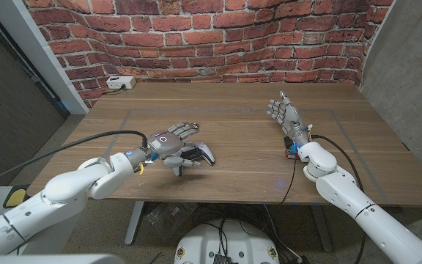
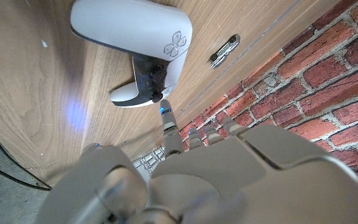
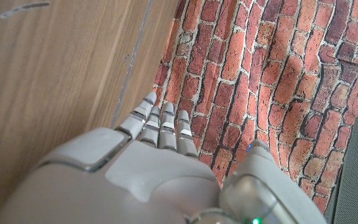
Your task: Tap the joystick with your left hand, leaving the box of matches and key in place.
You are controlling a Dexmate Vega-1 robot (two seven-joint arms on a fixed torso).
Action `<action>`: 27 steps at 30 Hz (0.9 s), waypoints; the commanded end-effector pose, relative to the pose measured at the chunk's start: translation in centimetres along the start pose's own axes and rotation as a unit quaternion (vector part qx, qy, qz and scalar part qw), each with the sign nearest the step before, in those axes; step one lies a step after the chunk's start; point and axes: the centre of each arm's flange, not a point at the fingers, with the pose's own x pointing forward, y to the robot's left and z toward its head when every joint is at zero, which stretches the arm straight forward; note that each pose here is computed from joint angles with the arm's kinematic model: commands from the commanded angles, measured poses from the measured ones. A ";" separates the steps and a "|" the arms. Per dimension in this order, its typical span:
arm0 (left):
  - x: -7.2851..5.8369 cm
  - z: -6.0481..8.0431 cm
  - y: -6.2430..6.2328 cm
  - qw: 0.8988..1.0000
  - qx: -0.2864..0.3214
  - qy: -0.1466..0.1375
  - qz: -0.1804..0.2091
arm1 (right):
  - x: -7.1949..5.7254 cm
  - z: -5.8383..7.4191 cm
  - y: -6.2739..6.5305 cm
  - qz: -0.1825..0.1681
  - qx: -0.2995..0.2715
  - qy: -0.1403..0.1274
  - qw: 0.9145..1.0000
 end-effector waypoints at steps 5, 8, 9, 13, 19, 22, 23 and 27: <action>0.3 0.0 -0.1 1.000 -0.006 -0.004 -0.004 | 0.4 -0.3 0.0 0.002 0.004 0.002 1.000; 0.3 0.0 -0.2 1.000 -0.008 -0.005 -0.006 | 0.5 -0.3 0.1 0.004 0.003 0.002 1.000; 0.4 0.1 -0.2 1.000 -0.008 -0.005 -0.007 | 0.6 -0.4 0.1 0.004 0.004 0.002 1.000; 0.5 0.2 -0.3 1.000 -0.010 -0.007 -0.009 | 0.7 -0.4 0.1 0.006 0.003 0.002 1.000; 0.7 0.4 -0.4 1.000 -0.013 -0.012 -0.013 | 0.8 -0.4 0.1 0.006 0.003 0.002 1.000; 0.7 0.4 -0.5 1.000 -0.013 -0.013 -0.013 | 0.8 -0.3 0.1 0.007 0.003 0.001 1.000; 0.8 0.4 -0.5 1.000 -0.013 -0.013 -0.013 | 0.8 -0.3 0.1 0.006 0.004 0.001 1.000; 0.9 0.5 -0.5 1.000 -0.014 -0.016 -0.013 | 0.8 -0.3 0.1 0.006 0.003 0.000 1.000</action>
